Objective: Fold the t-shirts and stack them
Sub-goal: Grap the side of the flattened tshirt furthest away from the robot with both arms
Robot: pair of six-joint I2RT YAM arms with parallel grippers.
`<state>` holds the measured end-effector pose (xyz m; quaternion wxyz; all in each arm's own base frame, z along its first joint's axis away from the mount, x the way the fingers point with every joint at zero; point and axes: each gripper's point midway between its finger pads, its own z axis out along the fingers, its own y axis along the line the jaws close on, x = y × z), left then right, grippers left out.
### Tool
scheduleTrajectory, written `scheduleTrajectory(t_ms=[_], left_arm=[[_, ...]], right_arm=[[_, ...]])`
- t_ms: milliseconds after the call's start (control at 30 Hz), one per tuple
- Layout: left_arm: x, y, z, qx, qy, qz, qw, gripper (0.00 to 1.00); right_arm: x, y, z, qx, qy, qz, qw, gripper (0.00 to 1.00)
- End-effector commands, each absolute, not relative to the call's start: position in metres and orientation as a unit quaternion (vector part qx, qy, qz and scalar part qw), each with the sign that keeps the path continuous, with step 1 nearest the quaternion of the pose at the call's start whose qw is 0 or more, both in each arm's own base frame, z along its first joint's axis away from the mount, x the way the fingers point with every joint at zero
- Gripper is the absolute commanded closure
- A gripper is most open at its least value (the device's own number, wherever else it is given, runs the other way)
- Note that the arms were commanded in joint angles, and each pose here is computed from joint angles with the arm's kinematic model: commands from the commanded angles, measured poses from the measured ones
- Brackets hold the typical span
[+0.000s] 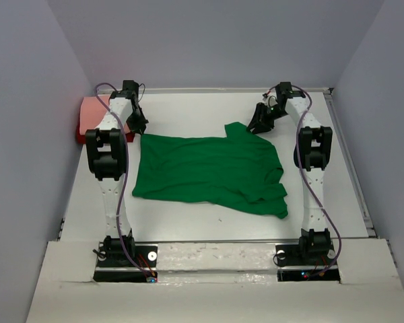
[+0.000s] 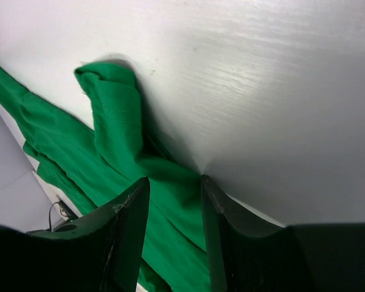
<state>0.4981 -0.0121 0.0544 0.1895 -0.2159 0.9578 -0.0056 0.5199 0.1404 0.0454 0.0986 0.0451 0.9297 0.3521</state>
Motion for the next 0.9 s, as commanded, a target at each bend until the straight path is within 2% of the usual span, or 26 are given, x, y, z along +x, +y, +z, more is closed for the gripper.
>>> scheduleTrajectory(t_ms=[0, 133, 233, 267, 300, 400, 433, 867], left_arm=[[0.497, -0.010, 0.074, -0.219, 0.954, -0.009, 0.205, 0.84], [0.499, -0.010, 0.077, -0.220, 0.953, -0.008, 0.207, 0.84], [0.499, -0.010, 0.074, -0.221, 0.953, -0.007, 0.205, 0.85], [0.498, -0.009, 0.072, -0.223, 0.953, -0.004, 0.204, 0.85], [0.496, -0.008, 0.068, -0.222, 0.955, 0.000, 0.198, 0.85], [0.490, -0.003, 0.054, -0.226, 0.958, 0.021, 0.174, 0.97], [0.488, -0.001, 0.050, -0.230, 0.958, 0.026, 0.168, 1.00], [0.481, 0.014, 0.037, -0.244, 0.954, 0.068, 0.159, 1.00]], right_arm=[[0.509, 0.136, 0.024, 0.055, 0.935, 0.343, 0.074, 0.55], [0.507, 0.132, 0.016, 0.062, 0.940, 0.327, 0.069, 0.60], [0.508, 0.132, 0.018, 0.066, 0.939, 0.329, 0.072, 0.70], [0.509, 0.132, 0.019, 0.067, 0.939, 0.329, 0.074, 0.77], [0.511, 0.131, 0.020, 0.068, 0.940, 0.326, 0.076, 0.80], [0.512, 0.129, 0.020, 0.070, 0.942, 0.318, 0.080, 0.85], [0.513, 0.128, 0.020, 0.071, 0.943, 0.314, 0.081, 0.86], [0.516, 0.129, 0.029, 0.054, 0.946, 0.304, 0.097, 0.85]])
